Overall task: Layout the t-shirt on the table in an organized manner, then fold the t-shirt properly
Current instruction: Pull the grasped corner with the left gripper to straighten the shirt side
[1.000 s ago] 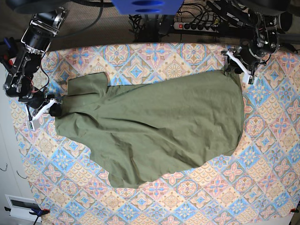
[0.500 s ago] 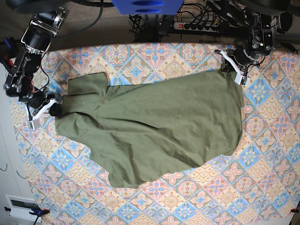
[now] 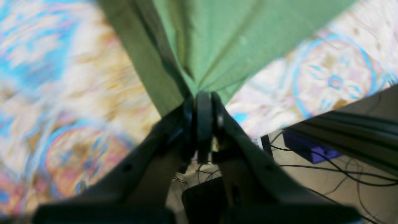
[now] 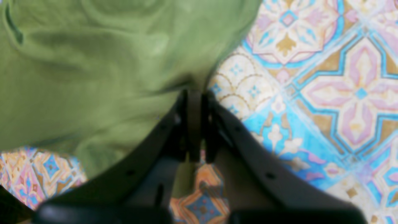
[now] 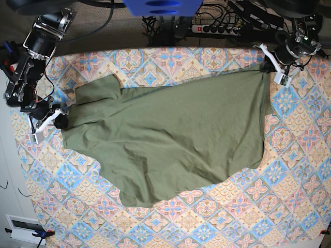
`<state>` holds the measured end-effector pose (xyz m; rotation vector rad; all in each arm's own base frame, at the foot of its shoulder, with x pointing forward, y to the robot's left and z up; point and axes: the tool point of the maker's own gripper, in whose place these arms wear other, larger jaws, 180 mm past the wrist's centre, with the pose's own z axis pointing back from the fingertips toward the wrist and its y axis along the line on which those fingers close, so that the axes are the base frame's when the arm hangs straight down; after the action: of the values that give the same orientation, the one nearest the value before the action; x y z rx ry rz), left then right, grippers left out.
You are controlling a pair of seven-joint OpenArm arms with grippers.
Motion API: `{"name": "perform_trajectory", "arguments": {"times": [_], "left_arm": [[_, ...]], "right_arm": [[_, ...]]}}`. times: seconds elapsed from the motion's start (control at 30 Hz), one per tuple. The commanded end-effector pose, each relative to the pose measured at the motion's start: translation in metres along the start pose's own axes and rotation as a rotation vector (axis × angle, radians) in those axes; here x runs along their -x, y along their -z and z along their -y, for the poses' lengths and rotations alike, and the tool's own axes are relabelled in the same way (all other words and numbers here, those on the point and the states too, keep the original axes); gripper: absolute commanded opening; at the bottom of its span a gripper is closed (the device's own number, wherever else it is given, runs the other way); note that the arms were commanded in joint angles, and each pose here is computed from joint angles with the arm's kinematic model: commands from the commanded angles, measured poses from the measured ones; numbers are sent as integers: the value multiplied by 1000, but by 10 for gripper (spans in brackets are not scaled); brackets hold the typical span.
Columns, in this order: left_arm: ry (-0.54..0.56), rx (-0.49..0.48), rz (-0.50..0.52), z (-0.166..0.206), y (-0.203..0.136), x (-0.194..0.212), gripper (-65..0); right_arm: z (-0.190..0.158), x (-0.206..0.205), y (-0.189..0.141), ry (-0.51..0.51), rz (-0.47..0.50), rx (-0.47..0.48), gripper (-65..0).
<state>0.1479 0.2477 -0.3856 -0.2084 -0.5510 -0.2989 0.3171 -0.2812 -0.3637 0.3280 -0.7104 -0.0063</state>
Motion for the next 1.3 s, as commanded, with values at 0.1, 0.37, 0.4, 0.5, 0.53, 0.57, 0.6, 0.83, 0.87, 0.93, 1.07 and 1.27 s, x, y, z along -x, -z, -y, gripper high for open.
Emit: {"name": "perform_trajectory", "arguments": {"times": [0.1,0.37,0.4,0.5,0.53,0.57,0.6,0.83,0.87,0.93,1.07,1.27], "left_arm": [[27,28,-8,1,-7,1,-650],[-38,20,-66,-9,-1,27,-612],[-43,18,-73,-10,-1,29,-576],[-47,19,-111,-11,-2,37,-461],[-46,19,-128,-10,-2,40,-424],[-46,21,-148,-10,-3,44,-384],[-45,21,-165,-10,-3,47,-346],[-69,9,-198,-11,-15,65,-248],[-73,6,-189,-12,-15,64,-248],[-90,12,-169,-8,-14,62,-248],[-91,63,-37,13,-12,22,-248],[-77,152,82,52,-15,-14,-248]], "right_arm": [[2,-22,-9,-29,57,3,-639],[1,-22,-9,-30,58,3,-639],[1,-22,-9,-30,58,3,-639],[1,-22,-8,-30,57,2,-639],[1,-22,-8,-30,57,2,-639],[1,-21,-8,-30,55,2,-639],[1,-21,-8,-30,55,2,-639],[1,-20,-8,-28,53,2,-639],[1,-20,-8,-27,52,1,-639],[2,-19,-7,-26,51,1,-639],[2,-19,-7,-26,51,1,-639],[1,-21,-8,-31,53,1,-639]]}}
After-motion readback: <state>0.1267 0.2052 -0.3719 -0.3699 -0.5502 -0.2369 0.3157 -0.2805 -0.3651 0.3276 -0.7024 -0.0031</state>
